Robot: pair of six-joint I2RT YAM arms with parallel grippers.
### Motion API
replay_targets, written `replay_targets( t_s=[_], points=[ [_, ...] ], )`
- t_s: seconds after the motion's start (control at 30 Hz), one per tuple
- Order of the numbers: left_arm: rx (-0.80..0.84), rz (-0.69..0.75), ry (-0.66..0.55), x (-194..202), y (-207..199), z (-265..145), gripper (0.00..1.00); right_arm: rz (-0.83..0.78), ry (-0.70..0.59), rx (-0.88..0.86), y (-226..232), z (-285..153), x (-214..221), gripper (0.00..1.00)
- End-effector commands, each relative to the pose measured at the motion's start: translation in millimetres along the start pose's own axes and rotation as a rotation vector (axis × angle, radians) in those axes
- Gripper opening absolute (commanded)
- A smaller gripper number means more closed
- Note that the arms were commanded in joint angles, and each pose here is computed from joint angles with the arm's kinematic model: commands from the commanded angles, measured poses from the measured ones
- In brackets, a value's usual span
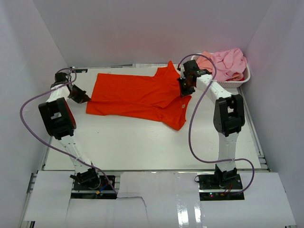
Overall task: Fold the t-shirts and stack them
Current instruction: Fold the flattened tshirt in 1/3 of the way
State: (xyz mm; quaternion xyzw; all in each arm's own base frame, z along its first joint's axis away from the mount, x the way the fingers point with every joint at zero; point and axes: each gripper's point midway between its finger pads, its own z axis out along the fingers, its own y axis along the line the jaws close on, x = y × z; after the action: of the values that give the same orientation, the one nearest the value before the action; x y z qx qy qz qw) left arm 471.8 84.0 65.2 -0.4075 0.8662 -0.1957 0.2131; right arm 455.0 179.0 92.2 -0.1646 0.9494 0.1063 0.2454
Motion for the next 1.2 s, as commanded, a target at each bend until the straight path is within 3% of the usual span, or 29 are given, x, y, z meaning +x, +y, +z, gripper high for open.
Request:
replay_targets(
  t_s=[0.0,0.8,1.17],
  points=[
    [0.015,0.029,-0.05,-12,-15,-10,0.0,-0.008,-0.032,-0.011,-1,1,-15,0.08],
    [-0.019,0.032,-0.033,-5,-3,5,0.0,-0.006,0.002,0.034,-16,46,-14,0.08],
    [-0.014,0.037,-0.056,-8,-5,2,0.15,0.001,-0.007,0.058,-26,54,-22,0.08]
  ],
)
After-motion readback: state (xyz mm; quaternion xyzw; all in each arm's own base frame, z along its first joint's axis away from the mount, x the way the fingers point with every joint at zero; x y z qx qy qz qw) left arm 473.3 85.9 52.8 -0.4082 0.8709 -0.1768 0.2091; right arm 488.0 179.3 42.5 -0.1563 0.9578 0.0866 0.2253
